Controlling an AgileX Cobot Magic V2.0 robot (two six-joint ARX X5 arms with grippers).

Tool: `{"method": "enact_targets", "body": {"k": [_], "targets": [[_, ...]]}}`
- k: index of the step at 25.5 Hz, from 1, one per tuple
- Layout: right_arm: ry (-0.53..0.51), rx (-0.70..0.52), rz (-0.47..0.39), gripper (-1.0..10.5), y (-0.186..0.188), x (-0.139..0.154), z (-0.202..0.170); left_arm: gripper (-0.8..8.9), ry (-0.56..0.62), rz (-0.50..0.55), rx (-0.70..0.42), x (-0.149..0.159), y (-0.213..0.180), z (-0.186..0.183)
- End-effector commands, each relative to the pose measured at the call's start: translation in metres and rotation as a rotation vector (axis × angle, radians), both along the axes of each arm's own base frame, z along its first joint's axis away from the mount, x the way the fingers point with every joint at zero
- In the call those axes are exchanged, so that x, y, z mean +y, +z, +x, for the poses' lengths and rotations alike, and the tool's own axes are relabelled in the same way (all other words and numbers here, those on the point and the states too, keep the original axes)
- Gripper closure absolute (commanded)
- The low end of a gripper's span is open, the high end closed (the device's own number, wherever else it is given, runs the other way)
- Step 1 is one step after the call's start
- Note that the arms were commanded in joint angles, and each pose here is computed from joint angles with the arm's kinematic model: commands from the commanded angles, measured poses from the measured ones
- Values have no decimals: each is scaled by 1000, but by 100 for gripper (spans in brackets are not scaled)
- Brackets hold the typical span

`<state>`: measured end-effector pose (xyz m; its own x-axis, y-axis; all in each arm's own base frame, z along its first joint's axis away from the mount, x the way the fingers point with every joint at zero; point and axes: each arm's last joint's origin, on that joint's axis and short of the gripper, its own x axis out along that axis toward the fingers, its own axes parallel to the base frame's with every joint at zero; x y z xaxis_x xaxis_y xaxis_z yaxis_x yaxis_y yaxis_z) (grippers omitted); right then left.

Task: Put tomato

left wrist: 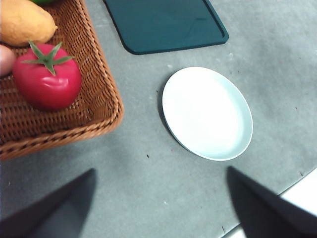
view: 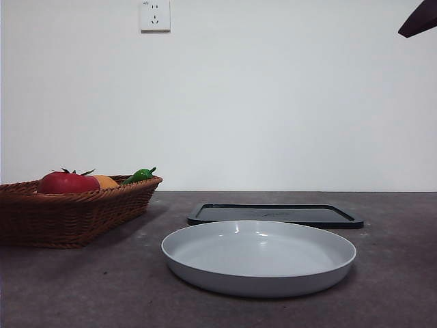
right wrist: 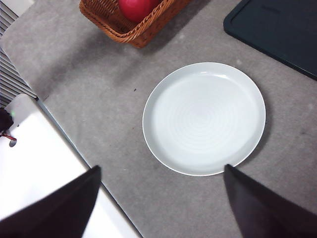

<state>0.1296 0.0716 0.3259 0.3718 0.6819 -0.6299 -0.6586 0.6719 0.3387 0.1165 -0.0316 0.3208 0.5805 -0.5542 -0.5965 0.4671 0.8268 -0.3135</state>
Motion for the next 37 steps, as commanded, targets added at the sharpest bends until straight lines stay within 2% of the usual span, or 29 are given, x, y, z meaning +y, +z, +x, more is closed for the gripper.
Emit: {"method": "enact_targets", "body": {"k": [1,10,17,24,31,37], "targets": [[13,-27,5,523,6,1,1,339,-9,7,-43,-1,7,3],[11,-25,7,522,6,1,1,313,98,95,-93,-2,4,37],[11,-26,6,522,6,1,1,315,102,100,-122,-9,-9,83],[11,-25,6,523,6,1,1,315,119,218,-147,-14,-33,126],[11,-25,7,522,6,1,1,315,93,253,-152,-19,-57,157],[11,-25,7,523,6,1,1,314,81,268,-110,-21,-80,175]]}}
